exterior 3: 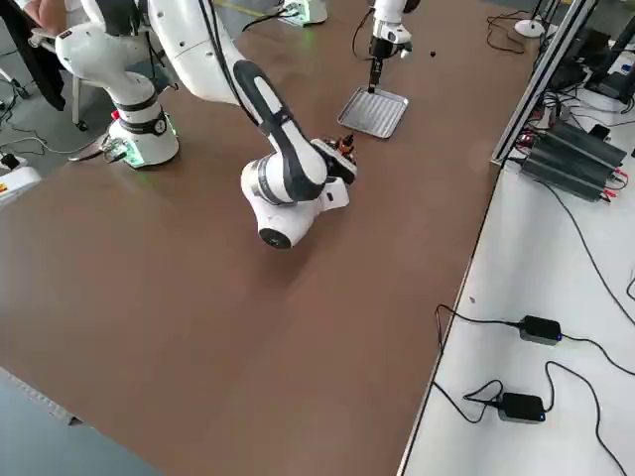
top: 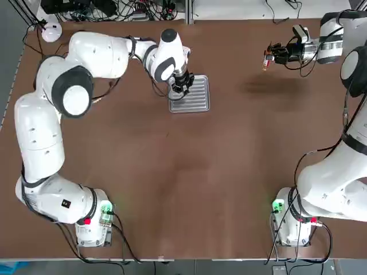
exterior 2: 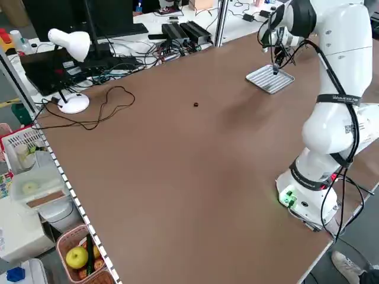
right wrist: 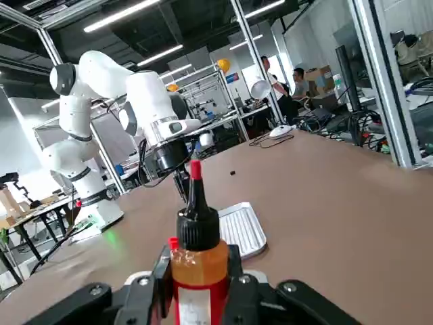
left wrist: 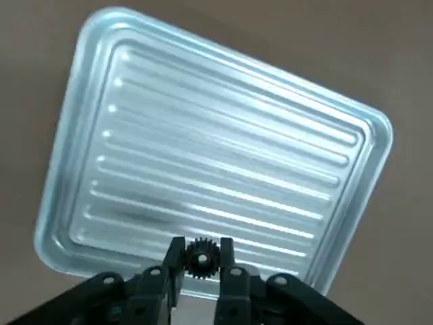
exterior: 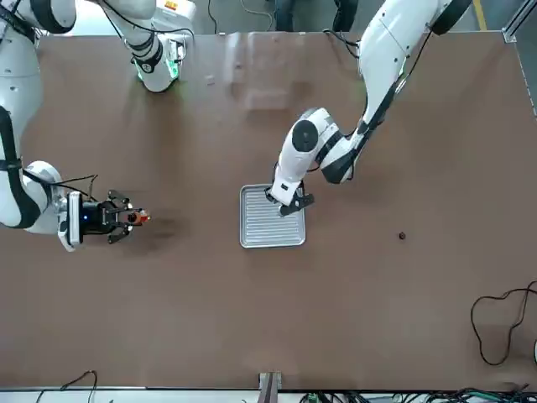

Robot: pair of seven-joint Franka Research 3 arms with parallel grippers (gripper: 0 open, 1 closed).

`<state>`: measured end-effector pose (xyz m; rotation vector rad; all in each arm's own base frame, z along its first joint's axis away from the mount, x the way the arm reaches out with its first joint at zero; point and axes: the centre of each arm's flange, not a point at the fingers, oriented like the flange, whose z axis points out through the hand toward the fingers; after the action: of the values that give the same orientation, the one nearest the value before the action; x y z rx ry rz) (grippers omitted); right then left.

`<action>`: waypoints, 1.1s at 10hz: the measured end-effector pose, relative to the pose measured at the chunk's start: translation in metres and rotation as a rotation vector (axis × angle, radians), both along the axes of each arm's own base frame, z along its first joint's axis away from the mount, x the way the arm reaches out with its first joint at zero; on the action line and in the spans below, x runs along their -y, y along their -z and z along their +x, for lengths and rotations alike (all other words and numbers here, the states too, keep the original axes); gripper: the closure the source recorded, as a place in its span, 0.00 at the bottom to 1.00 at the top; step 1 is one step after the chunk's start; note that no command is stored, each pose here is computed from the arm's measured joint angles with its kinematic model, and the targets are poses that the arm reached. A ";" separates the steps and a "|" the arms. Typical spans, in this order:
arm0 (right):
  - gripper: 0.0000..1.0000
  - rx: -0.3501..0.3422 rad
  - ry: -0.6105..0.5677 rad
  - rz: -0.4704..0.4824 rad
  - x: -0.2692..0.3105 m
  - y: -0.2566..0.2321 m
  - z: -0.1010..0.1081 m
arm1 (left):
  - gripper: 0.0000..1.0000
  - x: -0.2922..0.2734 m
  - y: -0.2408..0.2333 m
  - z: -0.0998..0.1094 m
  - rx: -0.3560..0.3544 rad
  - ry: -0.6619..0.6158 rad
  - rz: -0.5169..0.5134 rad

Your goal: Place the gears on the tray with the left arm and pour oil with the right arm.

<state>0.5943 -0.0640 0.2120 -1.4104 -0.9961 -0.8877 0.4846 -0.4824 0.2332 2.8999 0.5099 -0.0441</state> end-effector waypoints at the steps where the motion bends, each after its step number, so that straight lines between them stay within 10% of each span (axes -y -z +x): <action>1: 0.66 -0.004 -0.023 0.003 -0.016 0.001 0.001 | 0.75 0.005 0.009 -0.002 0.007 0.006 0.018; 7: 0.66 -0.172 -0.072 0.121 -0.139 0.046 -0.046 | 0.74 0.004 0.025 0.002 0.031 0.014 0.062; 11: 0.66 -0.192 -0.071 0.139 -0.152 0.050 -0.053 | 0.34 0.002 0.022 0.008 0.045 0.014 0.063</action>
<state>0.5414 0.0880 0.1619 -1.3081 -0.8189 -0.7399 0.4923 -0.4846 0.2110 2.9588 0.4921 0.0358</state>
